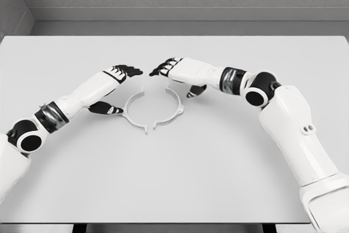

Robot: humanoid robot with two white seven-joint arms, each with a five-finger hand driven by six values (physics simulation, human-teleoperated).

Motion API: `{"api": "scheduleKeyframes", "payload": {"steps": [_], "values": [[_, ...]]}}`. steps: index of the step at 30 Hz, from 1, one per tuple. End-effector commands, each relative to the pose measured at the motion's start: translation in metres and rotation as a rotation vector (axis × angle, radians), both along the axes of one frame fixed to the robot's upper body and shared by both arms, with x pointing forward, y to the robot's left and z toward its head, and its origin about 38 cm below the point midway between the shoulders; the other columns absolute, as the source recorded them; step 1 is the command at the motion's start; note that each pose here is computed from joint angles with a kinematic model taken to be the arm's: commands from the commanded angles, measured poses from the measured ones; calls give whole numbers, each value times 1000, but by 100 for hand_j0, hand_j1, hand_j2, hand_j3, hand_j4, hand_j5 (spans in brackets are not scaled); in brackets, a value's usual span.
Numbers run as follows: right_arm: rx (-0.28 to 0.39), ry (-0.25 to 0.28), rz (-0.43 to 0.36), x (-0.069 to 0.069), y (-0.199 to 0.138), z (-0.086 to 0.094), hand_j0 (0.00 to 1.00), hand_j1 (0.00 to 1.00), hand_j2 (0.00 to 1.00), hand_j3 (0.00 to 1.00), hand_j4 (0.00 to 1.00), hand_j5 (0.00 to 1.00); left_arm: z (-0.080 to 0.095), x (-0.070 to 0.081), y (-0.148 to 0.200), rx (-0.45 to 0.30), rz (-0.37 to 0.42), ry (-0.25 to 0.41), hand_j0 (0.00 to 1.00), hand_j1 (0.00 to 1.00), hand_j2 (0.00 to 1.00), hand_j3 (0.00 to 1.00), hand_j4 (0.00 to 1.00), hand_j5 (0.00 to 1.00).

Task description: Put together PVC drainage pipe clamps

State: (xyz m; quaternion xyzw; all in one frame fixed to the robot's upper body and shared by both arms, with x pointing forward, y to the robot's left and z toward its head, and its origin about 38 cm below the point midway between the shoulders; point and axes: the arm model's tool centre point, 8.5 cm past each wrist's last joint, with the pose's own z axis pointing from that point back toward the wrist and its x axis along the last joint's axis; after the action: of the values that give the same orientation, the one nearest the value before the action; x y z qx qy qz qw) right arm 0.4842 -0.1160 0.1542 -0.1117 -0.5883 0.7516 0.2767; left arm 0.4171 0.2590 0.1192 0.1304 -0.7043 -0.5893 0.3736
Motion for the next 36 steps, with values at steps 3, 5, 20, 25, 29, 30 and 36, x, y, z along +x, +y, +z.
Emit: {"api": "scheduleKeyframes", "payload": {"steps": [3,5,20,25,29,30,36], "values": [[8,28,-9,4,4,-6,100,100,100,100,100,100,1,0,2,-5,4,1,100,100,100,100,100,100],[10,35,-12,7,6,-5,100,100,100,100,100,100,2,1,5,-3,8,-1,100,100,100,100,100,100],[16,45,25,3,29,-8,100,100,100,100,100,100,9,6,30,27,49,-6,100,100,100,100,100,100],[22,42,34,2,36,-5,100,100,100,100,100,100,11,9,40,22,81,-11,100,100,100,100,100,100],[29,40,38,2,39,-4,100,100,100,100,100,100,11,9,39,21,80,-11,100,100,100,100,100,100],[28,40,34,3,37,-4,100,100,100,100,100,100,10,9,40,21,81,-9,100,100,100,100,100,100],[37,-145,-114,21,-73,70,100,100,100,100,100,100,9,8,39,23,79,-7,100,100,100,100,100,100]]}}
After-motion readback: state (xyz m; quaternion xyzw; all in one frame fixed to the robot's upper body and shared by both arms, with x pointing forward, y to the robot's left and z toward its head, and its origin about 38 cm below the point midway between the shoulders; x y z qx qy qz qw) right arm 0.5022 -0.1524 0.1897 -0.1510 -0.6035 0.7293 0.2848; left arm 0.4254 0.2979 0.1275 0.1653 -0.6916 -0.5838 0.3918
